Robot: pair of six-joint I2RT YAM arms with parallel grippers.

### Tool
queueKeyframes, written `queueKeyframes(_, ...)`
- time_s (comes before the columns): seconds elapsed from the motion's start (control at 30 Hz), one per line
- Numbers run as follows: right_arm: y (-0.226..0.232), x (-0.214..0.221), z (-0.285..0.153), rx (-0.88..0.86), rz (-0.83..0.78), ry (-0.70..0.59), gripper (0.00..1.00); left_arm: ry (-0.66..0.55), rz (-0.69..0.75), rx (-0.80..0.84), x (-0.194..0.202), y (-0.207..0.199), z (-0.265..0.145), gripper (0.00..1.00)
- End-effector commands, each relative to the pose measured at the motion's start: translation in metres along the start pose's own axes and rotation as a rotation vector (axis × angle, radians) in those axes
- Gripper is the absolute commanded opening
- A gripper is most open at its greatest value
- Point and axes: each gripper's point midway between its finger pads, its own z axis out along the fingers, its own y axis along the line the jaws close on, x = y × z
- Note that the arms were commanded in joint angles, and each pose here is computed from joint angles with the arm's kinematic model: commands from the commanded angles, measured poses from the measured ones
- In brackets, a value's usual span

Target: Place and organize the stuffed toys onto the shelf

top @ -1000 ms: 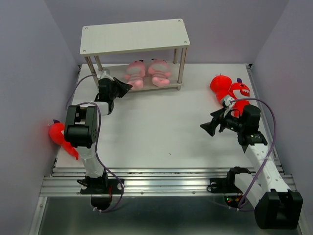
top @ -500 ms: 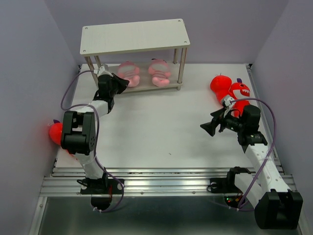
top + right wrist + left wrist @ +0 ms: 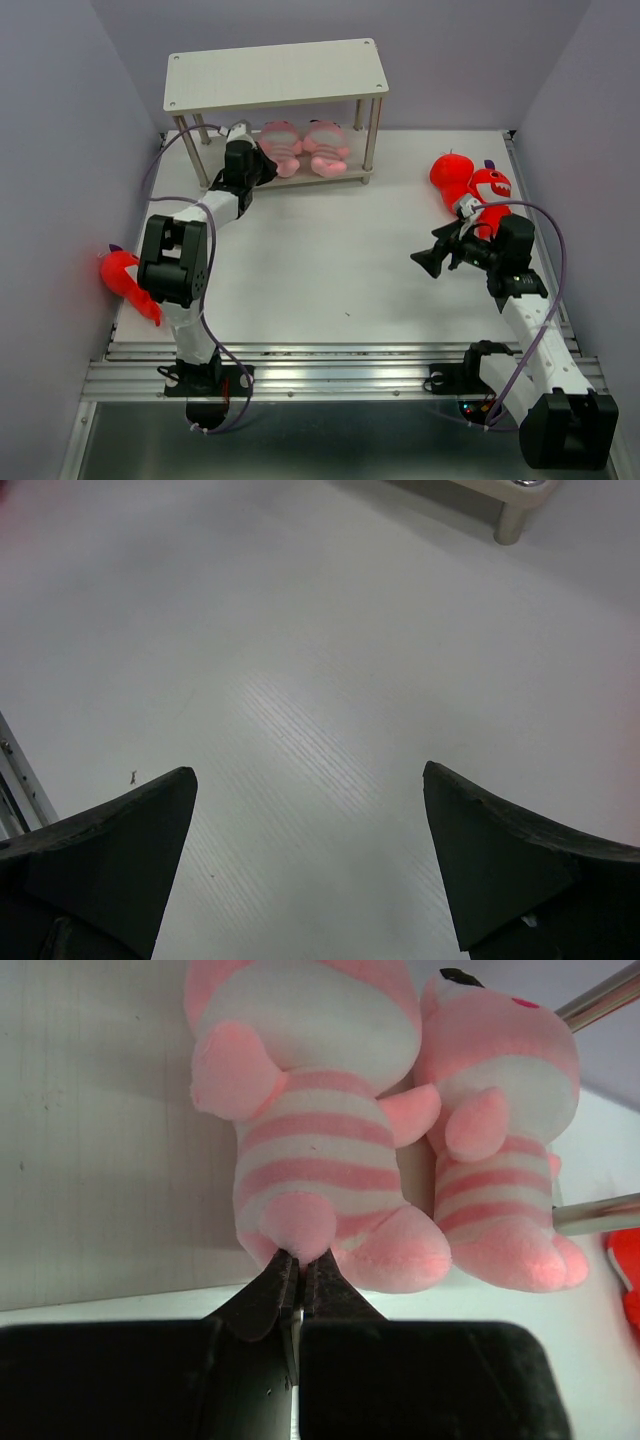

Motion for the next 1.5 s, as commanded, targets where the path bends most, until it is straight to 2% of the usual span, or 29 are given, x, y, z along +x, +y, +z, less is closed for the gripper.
queueKeyframes(0.0, 0.001, -0.008, -0.002, -0.003, -0.044, -0.028, 1.0, -0.041, 0.11, -0.018, -0.023, -0.007, 0.003, 0.0)
queueKeyframes(0.1, 0.001, -0.008, -0.002, -0.003, -0.043, -0.027, 1.0, -0.038, 0.107, -0.016, -0.023, -0.008, 0.004, 0.01)
queueKeyframes(0.2, 0.0, -0.008, -0.002, -0.002, -0.044, -0.026, 1.0, -0.033, 0.103, -0.008, -0.022, -0.01, 0.004, 0.09)
queueKeyframes(0.3, 0.0, -0.008, -0.002, -0.002, -0.046, -0.027, 1.0, -0.027, 0.098, -0.006, -0.02, -0.01, 0.003, 0.28)
queueKeyframes(0.4, 0.0, -0.008, -0.002, -0.002, -0.044, -0.026, 1.0, -0.025, 0.094, -0.003, -0.02, -0.011, 0.0, 0.36)
queueKeyframes(0.47, 0.0, -0.008, -0.002, -0.002, -0.046, -0.027, 1.0, -0.033, 0.096, 0.004, -0.023, -0.014, -0.004, 0.46)
queueKeyframes(0.5, 0.0, -0.008, -0.002, -0.002, -0.044, -0.026, 1.0, -0.034, 0.096, 0.007, -0.023, -0.014, -0.005, 0.47)
queueKeyframes(0.57, 0.0, -0.008, -0.002, -0.002, -0.046, -0.026, 1.0, -0.047, 0.099, 0.026, -0.03, -0.021, -0.012, 0.57)
queueKeyframes(0.8, -0.002, -0.009, -0.004, 0.011, -0.047, -0.03, 1.0, -0.068, 0.108, 0.079, -0.041, -0.035, -0.029, 0.61)
queueKeyframes(0.83, -0.002, -0.009, -0.004, 0.011, -0.049, -0.03, 1.0, -0.077, 0.112, 0.091, -0.045, -0.039, -0.034, 0.73)
queueKeyframes(1.0, -0.001, -0.012, -0.006, 0.014, -0.06, -0.038, 1.0, -0.088, 0.14, 0.117, -0.051, -0.046, -0.061, 0.73)
queueKeyframes(1.23, -0.006, -0.012, -0.008, 0.039, -0.063, -0.033, 1.0, -0.118, 0.209, 0.073, -0.067, -0.045, -0.108, 0.74)
queueKeyframes(1.3, -0.008, -0.01, -0.007, 0.049, -0.055, -0.021, 1.0, -0.1, 0.252, 0.037, -0.064, -0.038, -0.12, 0.74)
queueKeyframes(1.4, -0.016, -0.008, -0.011, 0.08, -0.048, -0.012, 1.0, -0.142, 0.311, -0.019, -0.077, -0.034, -0.152, 0.75)
queueKeyframes(1.43, -0.02, -0.007, -0.013, 0.094, -0.042, -0.011, 1.0, -0.15, 0.328, -0.027, -0.078, -0.036, -0.159, 0.98)
queueKeyframes(1.47, -0.024, -0.006, -0.014, 0.107, -0.035, -0.008, 1.0, -0.156, 0.339, -0.064, -0.079, -0.03, -0.166, 0.99)
